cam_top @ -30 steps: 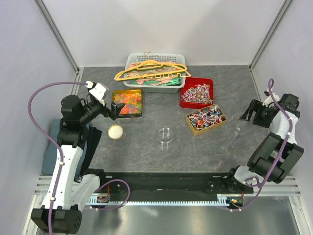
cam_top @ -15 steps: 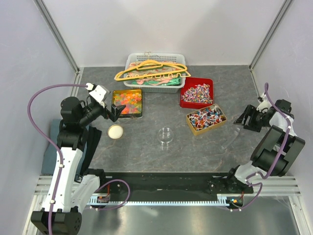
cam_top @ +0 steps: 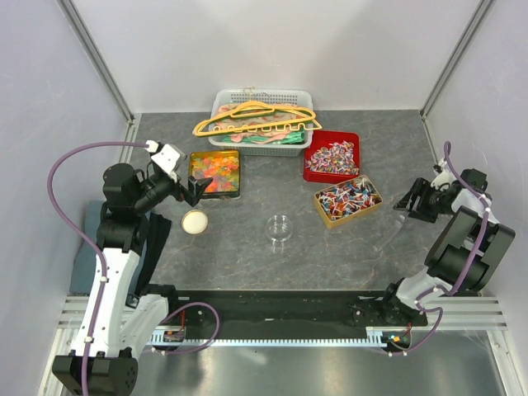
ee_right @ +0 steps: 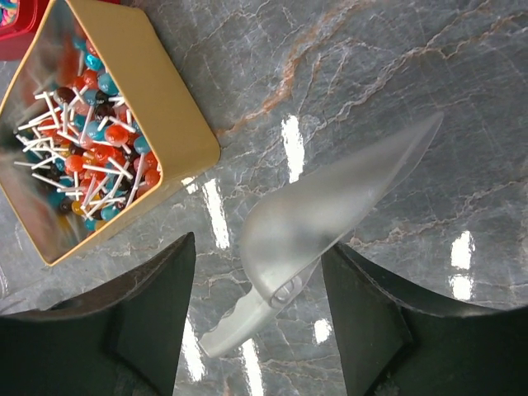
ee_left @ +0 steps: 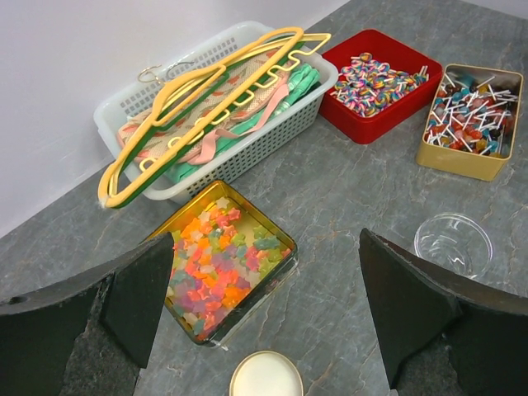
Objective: Pack the candies
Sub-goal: Pick up the spatula from the center of the board.
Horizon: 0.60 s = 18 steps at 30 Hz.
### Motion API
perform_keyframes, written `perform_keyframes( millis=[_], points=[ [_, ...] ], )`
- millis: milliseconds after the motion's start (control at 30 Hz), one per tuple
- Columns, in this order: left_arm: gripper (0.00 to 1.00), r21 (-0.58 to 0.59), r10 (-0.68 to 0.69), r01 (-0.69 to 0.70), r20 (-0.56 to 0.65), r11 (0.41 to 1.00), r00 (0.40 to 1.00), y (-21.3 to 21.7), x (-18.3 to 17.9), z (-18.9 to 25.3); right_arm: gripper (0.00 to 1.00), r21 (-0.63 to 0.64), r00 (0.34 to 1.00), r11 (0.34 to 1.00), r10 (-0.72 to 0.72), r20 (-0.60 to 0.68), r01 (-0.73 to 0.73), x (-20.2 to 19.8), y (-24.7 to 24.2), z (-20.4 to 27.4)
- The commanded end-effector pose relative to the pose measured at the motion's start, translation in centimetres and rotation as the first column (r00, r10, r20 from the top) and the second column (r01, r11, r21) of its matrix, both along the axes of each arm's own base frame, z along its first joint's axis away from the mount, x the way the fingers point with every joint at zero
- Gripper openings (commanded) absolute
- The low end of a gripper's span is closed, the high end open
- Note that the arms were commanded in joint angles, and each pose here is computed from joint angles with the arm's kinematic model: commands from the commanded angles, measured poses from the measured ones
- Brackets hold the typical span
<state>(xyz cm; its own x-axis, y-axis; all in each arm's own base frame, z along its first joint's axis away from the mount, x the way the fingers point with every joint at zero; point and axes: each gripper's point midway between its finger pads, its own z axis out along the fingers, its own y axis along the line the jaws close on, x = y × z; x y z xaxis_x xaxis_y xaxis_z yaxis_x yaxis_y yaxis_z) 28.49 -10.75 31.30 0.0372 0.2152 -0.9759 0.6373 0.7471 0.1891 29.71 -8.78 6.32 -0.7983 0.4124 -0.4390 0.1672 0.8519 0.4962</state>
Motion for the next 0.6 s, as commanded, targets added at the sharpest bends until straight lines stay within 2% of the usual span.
perform_keyframes(
  millis=[0,267,567],
  points=[
    [0.99,-0.006,-0.035,0.035,-0.004,0.999,0.999,-0.5,-0.5,-0.2,0.69,-0.030,0.999,1.000,-0.010,0.031,0.011,1.3,-0.5,-0.1],
    [0.99,-0.012,-0.047,0.047,-0.009,0.999,0.999,-0.7,-0.8,-0.2,0.61,-0.020,0.999,1.000,0.002,0.032,-0.002,2.3,-0.1,-0.5],
    [0.99,-0.016,-0.054,0.054,-0.024,0.998,0.998,-0.8,-0.8,-0.6,0.56,-0.058,0.999,0.998,-0.002,0.054,0.005,3.5,0.1,-0.2]
  ],
)
